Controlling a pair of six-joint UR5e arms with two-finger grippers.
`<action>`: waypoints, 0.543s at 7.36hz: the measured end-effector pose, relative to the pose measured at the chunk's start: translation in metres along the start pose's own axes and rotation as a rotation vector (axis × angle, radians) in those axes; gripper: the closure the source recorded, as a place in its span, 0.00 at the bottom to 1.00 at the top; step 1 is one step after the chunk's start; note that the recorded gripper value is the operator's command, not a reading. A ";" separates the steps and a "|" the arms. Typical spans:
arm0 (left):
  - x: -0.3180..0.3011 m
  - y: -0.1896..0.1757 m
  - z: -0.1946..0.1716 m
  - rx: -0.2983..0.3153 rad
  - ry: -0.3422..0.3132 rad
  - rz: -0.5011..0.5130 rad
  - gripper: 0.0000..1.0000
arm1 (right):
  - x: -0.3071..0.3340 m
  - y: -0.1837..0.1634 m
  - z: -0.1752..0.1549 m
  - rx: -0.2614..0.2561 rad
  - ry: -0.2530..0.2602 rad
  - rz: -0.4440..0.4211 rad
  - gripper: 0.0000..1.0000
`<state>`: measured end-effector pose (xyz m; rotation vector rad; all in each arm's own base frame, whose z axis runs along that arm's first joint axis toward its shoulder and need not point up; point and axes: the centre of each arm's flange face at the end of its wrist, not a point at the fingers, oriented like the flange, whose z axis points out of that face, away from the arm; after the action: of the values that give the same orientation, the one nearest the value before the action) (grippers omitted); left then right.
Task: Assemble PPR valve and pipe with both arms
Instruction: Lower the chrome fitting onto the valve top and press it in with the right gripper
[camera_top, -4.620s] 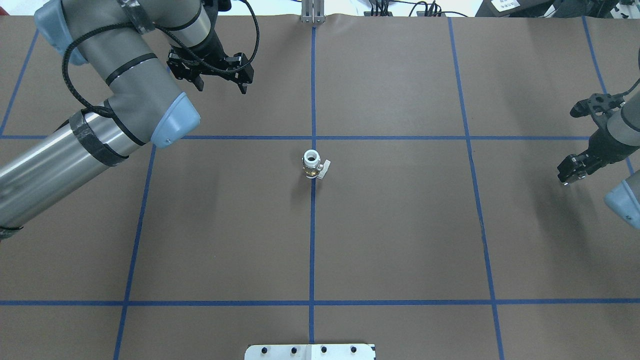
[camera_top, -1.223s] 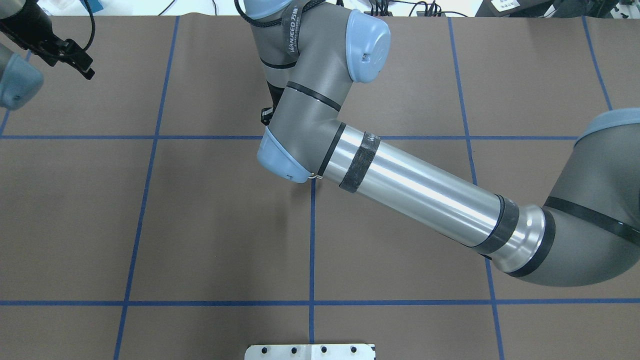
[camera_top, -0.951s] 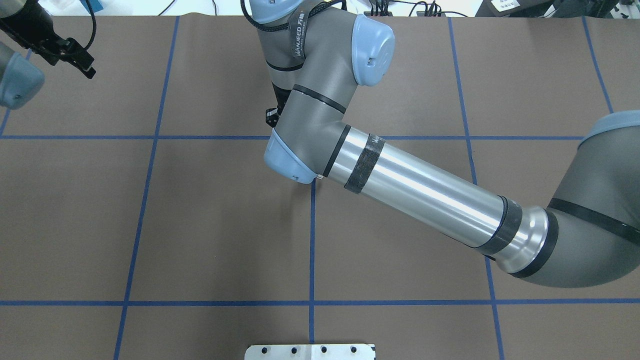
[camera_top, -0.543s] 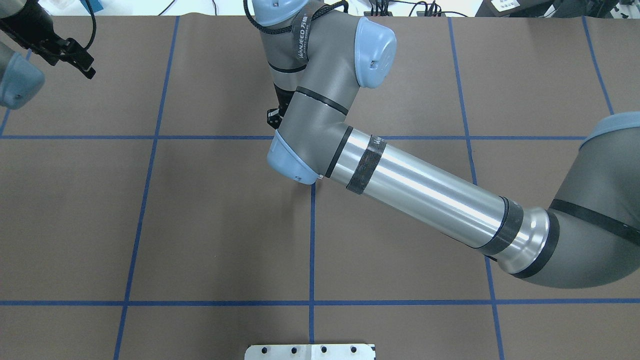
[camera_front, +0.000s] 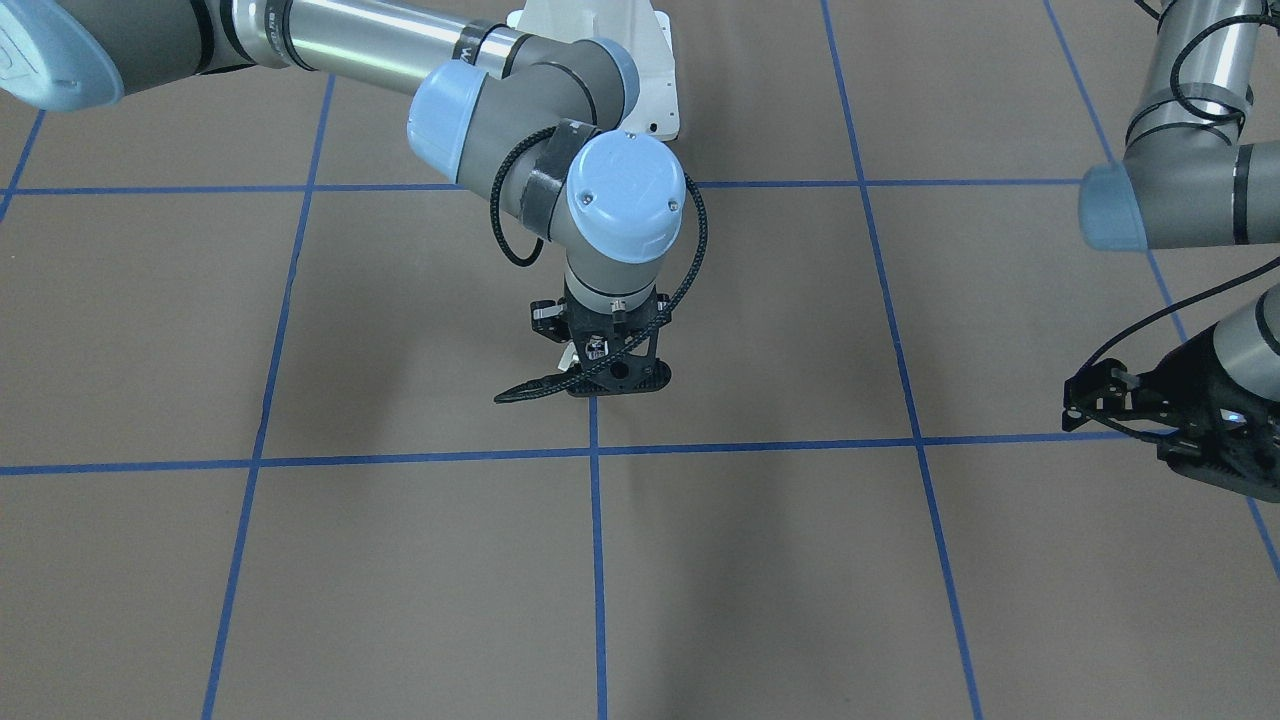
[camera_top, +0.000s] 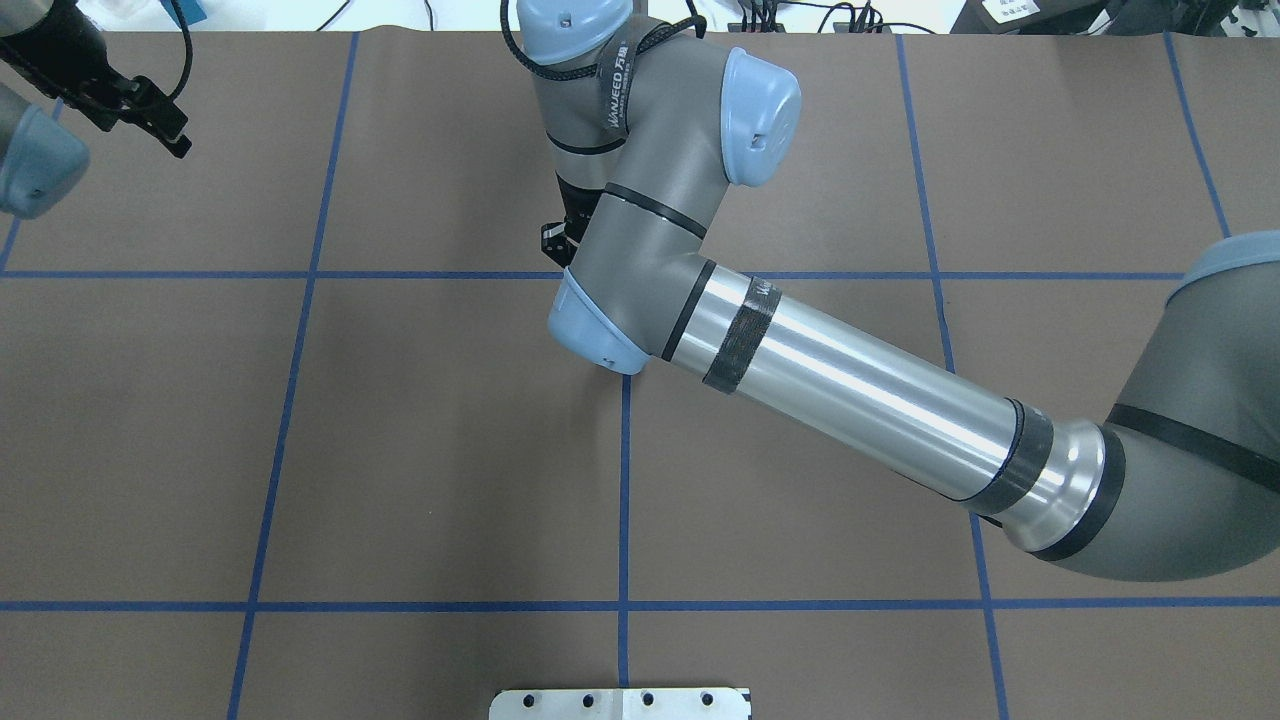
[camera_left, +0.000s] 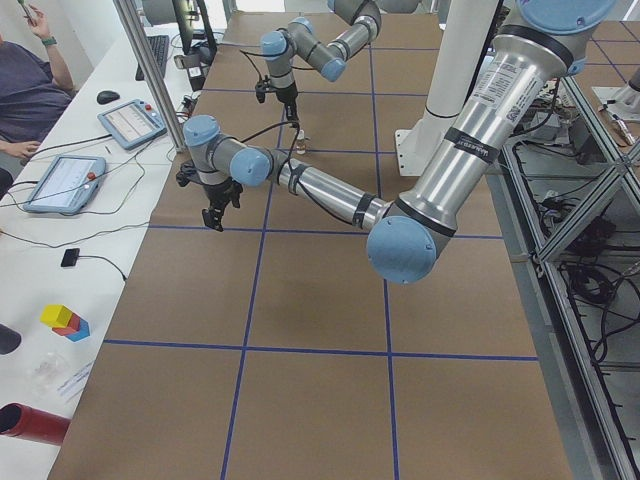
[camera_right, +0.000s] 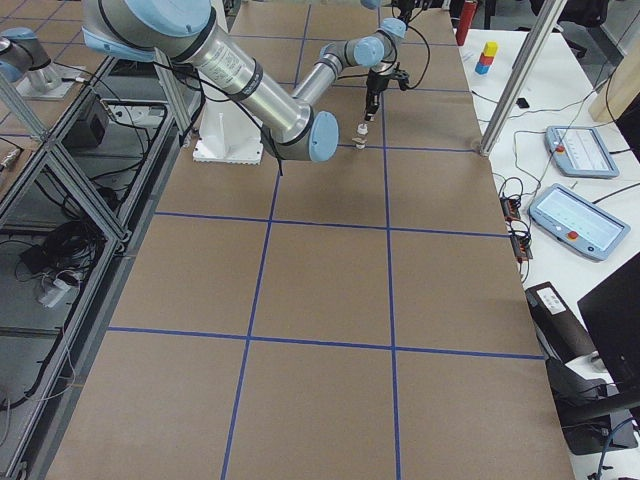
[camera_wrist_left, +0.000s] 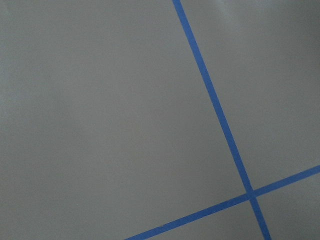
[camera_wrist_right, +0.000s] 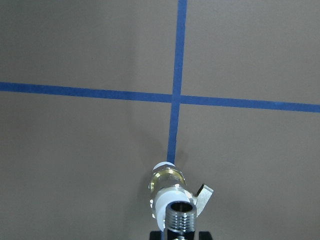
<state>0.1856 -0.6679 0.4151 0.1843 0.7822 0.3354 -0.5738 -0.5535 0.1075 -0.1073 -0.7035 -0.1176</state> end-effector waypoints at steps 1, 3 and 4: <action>0.000 0.000 0.000 0.000 0.000 0.000 0.00 | 0.001 0.000 0.002 0.002 -0.003 -0.001 1.00; 0.000 0.000 0.000 0.000 0.000 0.000 0.00 | -0.002 0.001 -0.001 0.003 -0.012 -0.002 1.00; 0.000 0.000 0.000 0.000 0.000 0.000 0.00 | -0.003 0.002 -0.003 0.002 -0.015 -0.002 1.00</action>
<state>0.1857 -0.6681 0.4149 0.1845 0.7820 0.3353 -0.5738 -0.5521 0.1036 -0.1052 -0.7190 -0.1180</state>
